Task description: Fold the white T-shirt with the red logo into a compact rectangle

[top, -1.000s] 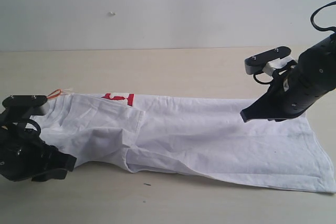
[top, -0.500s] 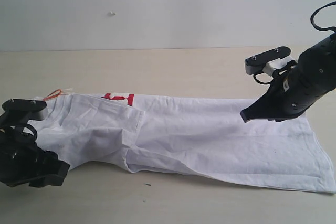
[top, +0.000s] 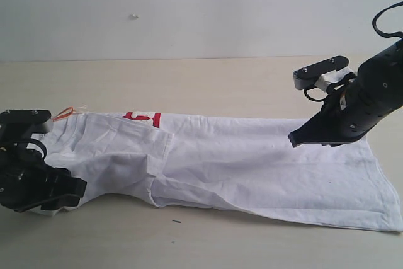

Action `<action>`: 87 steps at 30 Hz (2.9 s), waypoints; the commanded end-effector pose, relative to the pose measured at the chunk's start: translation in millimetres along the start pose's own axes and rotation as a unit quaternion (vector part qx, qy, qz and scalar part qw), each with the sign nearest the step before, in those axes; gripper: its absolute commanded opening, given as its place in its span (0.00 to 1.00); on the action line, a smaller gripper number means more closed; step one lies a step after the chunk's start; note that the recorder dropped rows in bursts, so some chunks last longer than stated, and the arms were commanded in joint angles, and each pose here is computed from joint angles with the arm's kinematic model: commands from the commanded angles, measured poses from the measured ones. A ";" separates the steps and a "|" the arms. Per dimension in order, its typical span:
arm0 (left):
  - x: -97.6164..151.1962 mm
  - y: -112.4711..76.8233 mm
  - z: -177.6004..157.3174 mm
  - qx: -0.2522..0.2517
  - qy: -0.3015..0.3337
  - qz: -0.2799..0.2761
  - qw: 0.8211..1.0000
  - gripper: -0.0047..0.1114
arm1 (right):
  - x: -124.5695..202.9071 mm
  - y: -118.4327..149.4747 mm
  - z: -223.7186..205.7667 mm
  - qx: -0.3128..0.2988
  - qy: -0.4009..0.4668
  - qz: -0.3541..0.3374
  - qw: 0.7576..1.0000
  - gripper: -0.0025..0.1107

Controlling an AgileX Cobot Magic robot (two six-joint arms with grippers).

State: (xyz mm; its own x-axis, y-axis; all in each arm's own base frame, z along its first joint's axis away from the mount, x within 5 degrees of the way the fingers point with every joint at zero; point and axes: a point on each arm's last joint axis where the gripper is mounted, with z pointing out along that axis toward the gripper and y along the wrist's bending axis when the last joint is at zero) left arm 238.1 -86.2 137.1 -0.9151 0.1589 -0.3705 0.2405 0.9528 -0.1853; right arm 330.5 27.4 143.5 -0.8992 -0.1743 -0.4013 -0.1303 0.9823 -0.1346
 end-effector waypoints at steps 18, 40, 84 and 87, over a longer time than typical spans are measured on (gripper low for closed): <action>-23.7 -13.0 -2.7 0.059 0.002 -0.050 0.997 0.21 | -0.9 0.4 -3.1 0.000 -0.005 -0.006 1.000 0.02; -69.1 -22.3 -26.7 0.103 -0.033 -0.032 0.994 0.04 | 0.5 0.0 -3.1 0.001 0.003 -0.010 1.000 0.02; -116.9 25.6 -5.8 0.131 -0.083 0.045 0.987 0.43 | 0.4 0.1 -3.1 0.001 0.002 -0.014 1.000 0.02; -111.0 21.7 -5.5 0.154 -0.055 0.071 0.984 0.38 | 0.2 0.1 -3.1 0.001 0.001 -0.014 1.000 0.02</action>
State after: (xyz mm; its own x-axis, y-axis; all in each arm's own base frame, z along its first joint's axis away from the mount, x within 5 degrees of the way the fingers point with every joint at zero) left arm 349.7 -79.2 176.3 -0.8324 0.1670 -0.5284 0.4019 0.8384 -0.3681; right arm 328.3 26.4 142.6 -0.9073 -0.1940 -0.3732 -0.1478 0.9777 -0.1489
